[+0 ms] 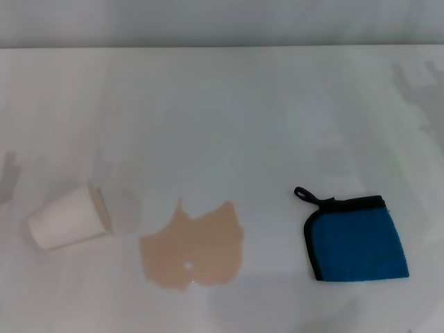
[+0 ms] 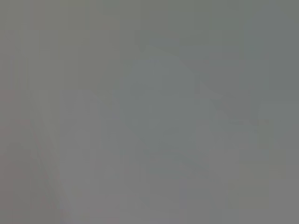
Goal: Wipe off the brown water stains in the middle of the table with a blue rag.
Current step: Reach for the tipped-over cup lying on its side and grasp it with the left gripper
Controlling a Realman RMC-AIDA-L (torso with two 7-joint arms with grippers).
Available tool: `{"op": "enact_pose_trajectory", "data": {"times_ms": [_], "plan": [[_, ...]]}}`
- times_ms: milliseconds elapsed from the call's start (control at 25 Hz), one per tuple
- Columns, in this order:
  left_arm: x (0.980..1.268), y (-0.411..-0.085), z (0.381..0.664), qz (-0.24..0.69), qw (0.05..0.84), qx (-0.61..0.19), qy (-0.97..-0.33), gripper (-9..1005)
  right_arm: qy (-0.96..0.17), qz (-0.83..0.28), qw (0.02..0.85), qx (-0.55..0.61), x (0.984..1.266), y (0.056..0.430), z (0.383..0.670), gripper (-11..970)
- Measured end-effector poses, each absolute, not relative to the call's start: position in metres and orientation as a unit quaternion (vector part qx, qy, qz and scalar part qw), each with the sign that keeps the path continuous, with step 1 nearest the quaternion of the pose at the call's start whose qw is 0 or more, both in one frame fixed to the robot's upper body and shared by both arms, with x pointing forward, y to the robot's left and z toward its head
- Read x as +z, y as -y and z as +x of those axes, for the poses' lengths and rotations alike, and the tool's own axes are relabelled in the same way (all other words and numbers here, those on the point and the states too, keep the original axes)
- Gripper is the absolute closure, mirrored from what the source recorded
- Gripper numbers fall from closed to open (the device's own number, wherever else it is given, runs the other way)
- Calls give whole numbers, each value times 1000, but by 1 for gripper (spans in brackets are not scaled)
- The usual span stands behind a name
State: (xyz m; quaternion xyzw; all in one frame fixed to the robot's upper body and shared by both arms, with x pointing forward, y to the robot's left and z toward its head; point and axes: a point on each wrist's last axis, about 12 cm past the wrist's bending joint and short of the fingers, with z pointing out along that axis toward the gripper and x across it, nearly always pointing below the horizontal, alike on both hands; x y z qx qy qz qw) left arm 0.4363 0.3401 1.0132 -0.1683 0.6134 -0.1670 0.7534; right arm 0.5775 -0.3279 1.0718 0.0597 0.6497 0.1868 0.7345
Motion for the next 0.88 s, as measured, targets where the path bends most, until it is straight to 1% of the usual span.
{"op": "enact_pose_trajectory", "data": {"times_ms": [560,880], "plan": [[1014,-338,434,-174,754,-178,-607,118,-649,58,736,182,1073,331,577,117],[1013,-340,431,-176,754,-176,-608,118,-650,49,732,196,1074,326,578,117]]}}
